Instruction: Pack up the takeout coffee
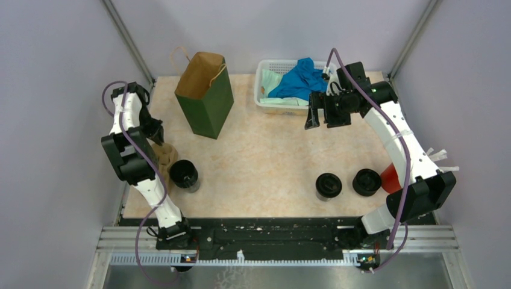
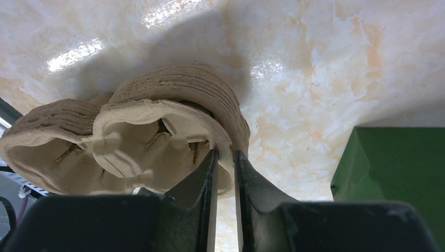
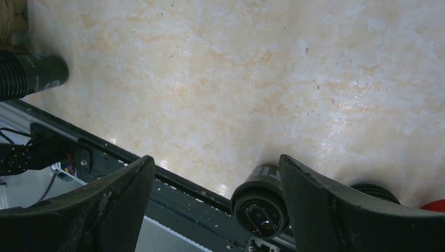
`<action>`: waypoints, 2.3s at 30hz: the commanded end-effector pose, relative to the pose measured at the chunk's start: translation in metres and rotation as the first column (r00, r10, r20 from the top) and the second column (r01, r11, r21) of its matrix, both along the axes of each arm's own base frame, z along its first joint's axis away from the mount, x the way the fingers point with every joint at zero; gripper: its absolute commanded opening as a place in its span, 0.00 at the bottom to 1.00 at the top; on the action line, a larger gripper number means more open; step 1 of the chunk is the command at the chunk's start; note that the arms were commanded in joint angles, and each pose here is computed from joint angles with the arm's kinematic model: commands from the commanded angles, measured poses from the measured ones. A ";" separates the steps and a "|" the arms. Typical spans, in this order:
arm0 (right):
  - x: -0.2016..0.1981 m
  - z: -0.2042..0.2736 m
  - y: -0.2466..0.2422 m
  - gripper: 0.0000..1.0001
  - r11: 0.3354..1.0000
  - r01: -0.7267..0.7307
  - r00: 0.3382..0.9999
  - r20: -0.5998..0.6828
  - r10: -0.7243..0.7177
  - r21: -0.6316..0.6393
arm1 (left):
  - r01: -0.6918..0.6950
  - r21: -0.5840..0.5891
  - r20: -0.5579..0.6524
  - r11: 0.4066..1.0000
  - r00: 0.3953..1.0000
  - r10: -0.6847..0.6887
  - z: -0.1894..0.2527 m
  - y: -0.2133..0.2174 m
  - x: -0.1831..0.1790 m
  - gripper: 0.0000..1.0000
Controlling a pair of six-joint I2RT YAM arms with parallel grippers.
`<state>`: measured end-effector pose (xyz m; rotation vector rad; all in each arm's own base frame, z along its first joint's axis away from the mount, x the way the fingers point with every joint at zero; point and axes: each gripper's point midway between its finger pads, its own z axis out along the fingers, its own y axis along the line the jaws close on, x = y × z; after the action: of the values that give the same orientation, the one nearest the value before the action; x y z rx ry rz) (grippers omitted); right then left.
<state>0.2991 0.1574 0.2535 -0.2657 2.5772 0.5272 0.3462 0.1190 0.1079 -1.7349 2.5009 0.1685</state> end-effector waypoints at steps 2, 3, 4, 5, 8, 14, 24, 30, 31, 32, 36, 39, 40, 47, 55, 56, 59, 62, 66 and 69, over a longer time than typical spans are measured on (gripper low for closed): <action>0.006 0.016 0.001 0.87 1.000 -0.008 0.998 0.063 0.007 0.017 | -0.017 0.028 0.053 0.999 0.998 0.016 0.022 0.003 0.000 0.18; 0.006 0.016 0.000 0.87 1.000 -0.007 0.998 0.064 0.006 0.017 | -0.016 0.028 0.052 0.999 0.999 0.014 0.022 0.003 -0.001 0.15; 0.007 0.016 0.001 0.87 1.000 -0.008 0.998 0.067 0.007 0.017 | -0.014 0.026 0.052 1.000 0.999 0.012 0.022 0.003 -0.001 0.10; 0.007 0.017 0.001 0.87 1.000 -0.008 0.998 0.067 0.006 0.018 | -0.013 0.022 0.054 1.000 0.998 0.012 0.023 0.002 -0.001 0.05; 0.008 0.018 0.001 0.87 1.000 -0.009 0.997 0.072 0.007 0.019 | -0.012 0.023 0.042 1.000 0.999 0.011 0.026 0.002 -0.003 0.00; 0.007 0.023 0.003 0.87 0.999 -0.015 0.997 0.080 0.012 0.034 | -0.026 0.019 0.043 0.999 0.999 0.026 0.046 0.000 -0.005 0.00; 0.004 0.034 0.008 0.86 0.997 -0.032 0.995 0.098 0.025 0.069 | 0.005 0.037 0.181 0.999 0.983 -0.012 0.093 -0.008 -0.009 0.00; 0.000 0.041 0.007 0.86 0.997 -0.032 0.993 0.116 0.023 0.077 | 0.044 0.083 0.260 0.996 0.964 -0.064 0.124 -0.008 -0.014 0.00; -0.001 0.042 0.007 0.86 0.996 -0.032 0.993 0.116 0.022 0.079 | 0.048 0.094 0.275 0.994 0.959 -0.072 0.130 -0.008 -0.015 0.00; -0.002 0.044 0.007 0.86 0.996 -0.033 0.993 0.120 0.023 0.084 | 0.051 0.108 0.289 0.993 0.954 -0.081 0.136 -0.007 -0.015 0.00; -0.007 0.050 0.008 0.86 0.995 -0.038 0.990 0.136 0.024 0.095 | 0.041 0.185 0.333 0.982 0.937 -0.102 0.161 -0.001 -0.025 0.00; -0.011 0.051 0.006 0.87 0.995 -0.035 0.990 0.142 0.021 0.093 | 0.023 0.247 0.372 0.969 0.921 -0.116 0.179 0.004 -0.033 0.00; -0.012 0.050 0.005 0.87 0.995 -0.032 0.990 0.140 0.019 0.092 | 0.023 0.261 0.390 0.965 0.912 -0.127 0.185 0.004 -0.035 0.00; -0.024 0.050 0.002 0.87 0.995 -0.034 0.989 0.147 0.020 0.092 | -0.001 0.359 0.645 0.933 0.723 -0.248 0.266 -0.010 -0.039 0.00; -0.037 0.060 0.008 0.87 0.989 -0.048 0.987 0.158 0.025 0.143 | 0.299 0.498 0.823 0.814 0.134 -0.552 0.369 -0.098 -0.026 0.00; -0.038 0.062 0.012 0.87 0.984 -0.056 0.987 0.157 0.029 0.167 | 0.351 0.517 0.822 0.780 0.051 -0.568 0.377 -0.117 -0.029 0.00; -0.049 0.068 0.027 0.87 0.966 -0.094 0.986 0.153 0.058 0.239 | 0.469 0.550 0.812 0.691 -0.107 -0.573 0.386 -0.162 -0.041 0.00; -0.060 0.072 0.043 0.87 0.944 -0.145 0.981 0.164 0.099 0.297 | 0.557 0.581 0.799 0.594 -0.250 -0.548 0.397 -0.200 -0.058 0.00; -0.070 0.082 0.050 0.87 0.921 -0.174 0.977 0.181 0.116 0.349 | 0.615 0.625 0.772 0.481 -0.395 -0.498 0.412 -0.234 -0.083 0.00; -0.074 0.092 0.052 0.87 0.909 -0.184 0.975 0.188 0.120 0.374 | 0.666 0.607 0.787 0.433 -0.428 -0.444 0.414 -0.251 -0.095 0.00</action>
<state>0.2329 0.1987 0.3123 -0.3294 2.3659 0.9126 0.2803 -0.1020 0.4928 -0.0196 1.7690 -0.9245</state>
